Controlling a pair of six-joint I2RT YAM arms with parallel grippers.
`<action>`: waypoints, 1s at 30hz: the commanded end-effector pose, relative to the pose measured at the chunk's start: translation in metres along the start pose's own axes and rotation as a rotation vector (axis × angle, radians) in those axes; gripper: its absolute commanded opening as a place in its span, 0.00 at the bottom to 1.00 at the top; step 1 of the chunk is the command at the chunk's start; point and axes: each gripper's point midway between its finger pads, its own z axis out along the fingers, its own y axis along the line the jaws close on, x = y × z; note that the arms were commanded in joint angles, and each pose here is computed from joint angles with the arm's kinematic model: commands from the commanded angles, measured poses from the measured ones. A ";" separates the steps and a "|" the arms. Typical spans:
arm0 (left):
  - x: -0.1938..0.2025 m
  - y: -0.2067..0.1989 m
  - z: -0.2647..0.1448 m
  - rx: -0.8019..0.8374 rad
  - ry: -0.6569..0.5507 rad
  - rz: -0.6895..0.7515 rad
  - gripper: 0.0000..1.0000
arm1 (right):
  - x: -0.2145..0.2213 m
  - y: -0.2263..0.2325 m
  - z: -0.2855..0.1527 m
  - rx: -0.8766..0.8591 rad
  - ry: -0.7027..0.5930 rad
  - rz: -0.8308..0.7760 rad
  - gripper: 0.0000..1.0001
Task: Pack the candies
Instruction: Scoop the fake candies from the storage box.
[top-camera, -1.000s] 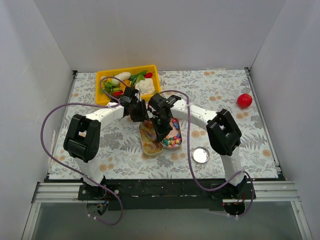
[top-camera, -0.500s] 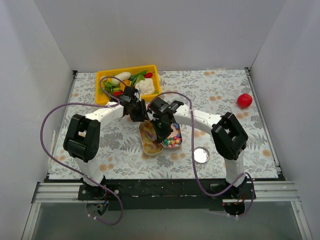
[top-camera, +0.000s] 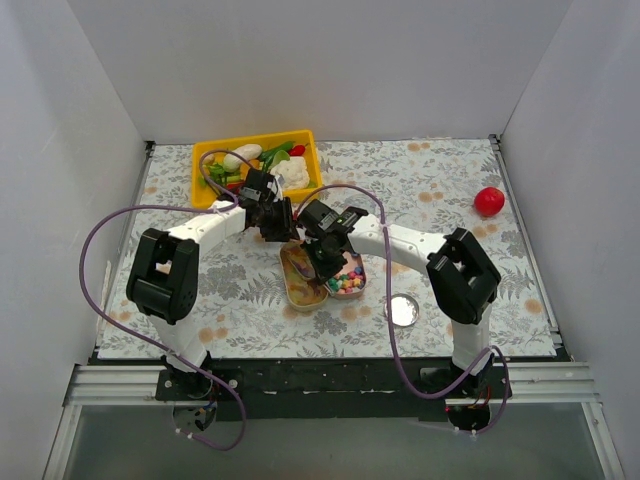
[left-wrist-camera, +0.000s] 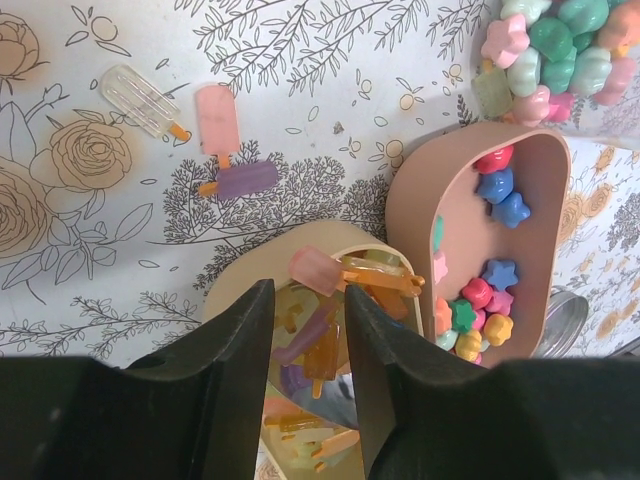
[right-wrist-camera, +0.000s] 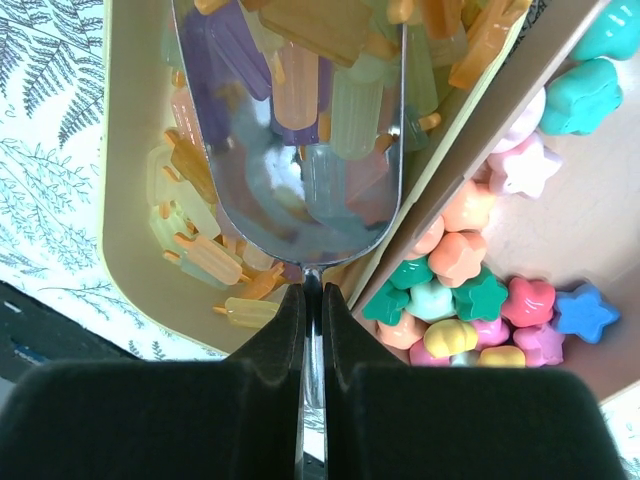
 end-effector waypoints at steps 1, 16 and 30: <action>-0.007 -0.016 -0.020 0.053 -0.016 0.046 0.33 | -0.014 -0.017 -0.014 0.089 -0.084 -0.027 0.01; -0.013 -0.037 -0.050 0.134 -0.048 0.079 0.33 | -0.014 -0.012 -0.032 0.087 -0.143 -0.055 0.01; -0.027 -0.035 -0.071 0.107 -0.097 0.049 0.33 | 0.005 -0.009 -0.044 0.094 -0.165 -0.081 0.01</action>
